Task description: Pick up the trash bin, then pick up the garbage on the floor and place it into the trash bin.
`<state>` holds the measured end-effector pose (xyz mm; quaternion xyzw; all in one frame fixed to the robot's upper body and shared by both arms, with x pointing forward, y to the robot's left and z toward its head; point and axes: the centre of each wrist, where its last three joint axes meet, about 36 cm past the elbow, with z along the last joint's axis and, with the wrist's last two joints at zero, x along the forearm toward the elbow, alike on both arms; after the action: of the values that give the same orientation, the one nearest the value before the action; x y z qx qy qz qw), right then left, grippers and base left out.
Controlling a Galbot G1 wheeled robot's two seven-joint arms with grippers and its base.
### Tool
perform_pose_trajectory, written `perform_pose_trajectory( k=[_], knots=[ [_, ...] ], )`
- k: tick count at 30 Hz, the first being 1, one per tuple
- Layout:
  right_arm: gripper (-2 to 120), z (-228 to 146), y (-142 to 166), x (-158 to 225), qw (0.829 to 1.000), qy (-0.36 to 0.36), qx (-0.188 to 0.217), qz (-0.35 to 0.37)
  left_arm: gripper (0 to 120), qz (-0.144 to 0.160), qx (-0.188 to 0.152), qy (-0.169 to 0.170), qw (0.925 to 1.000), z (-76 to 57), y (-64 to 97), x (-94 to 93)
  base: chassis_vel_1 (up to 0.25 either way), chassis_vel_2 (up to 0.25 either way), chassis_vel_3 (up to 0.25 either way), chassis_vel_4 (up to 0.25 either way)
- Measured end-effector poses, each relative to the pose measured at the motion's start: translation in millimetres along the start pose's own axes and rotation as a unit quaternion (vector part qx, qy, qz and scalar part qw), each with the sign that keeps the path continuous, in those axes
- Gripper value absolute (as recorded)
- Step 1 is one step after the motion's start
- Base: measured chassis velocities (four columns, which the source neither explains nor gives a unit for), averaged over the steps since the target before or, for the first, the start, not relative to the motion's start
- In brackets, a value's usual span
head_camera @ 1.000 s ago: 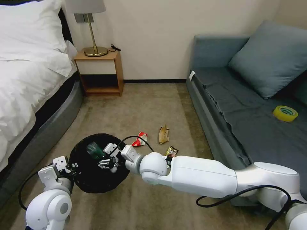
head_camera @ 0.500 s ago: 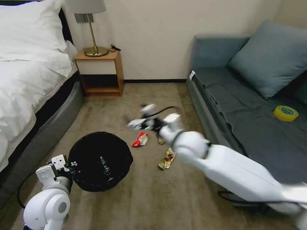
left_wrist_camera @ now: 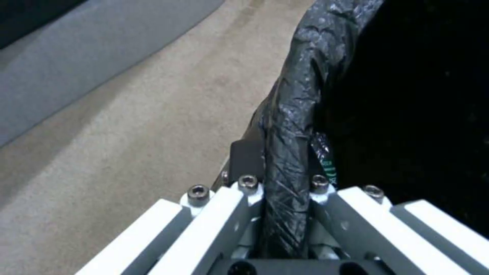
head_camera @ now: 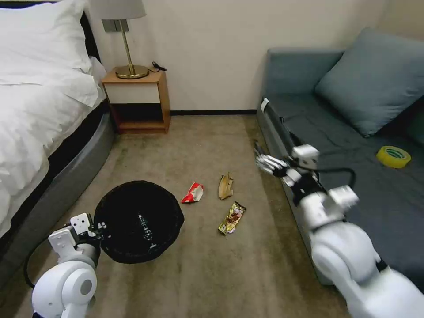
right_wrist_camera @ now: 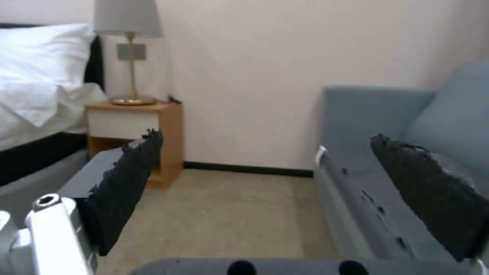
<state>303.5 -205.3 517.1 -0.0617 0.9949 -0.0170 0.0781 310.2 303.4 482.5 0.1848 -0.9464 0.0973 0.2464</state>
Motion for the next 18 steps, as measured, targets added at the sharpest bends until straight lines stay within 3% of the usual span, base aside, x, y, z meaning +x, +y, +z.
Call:
perform_pose_trajectory(
  k=[8, 18],
  knots=[
    [100, 19, 30, 17, 1.0, 0.01, -0.026, 0.006, 2, -0.003, 0.002, -0.006, 1.0, -3.3, 3.9, 2.2, 0.0, 0.0, 0.0, 0.0],
    [100, 30, 31, 17, 1.0, 0.015, -0.023, -0.005, 2, -0.003, 0.005, -0.009, 0.9999, -5.4, 4.3, 0.7, -0.018, 0.024, 0.027, -0.024]
  ],
)
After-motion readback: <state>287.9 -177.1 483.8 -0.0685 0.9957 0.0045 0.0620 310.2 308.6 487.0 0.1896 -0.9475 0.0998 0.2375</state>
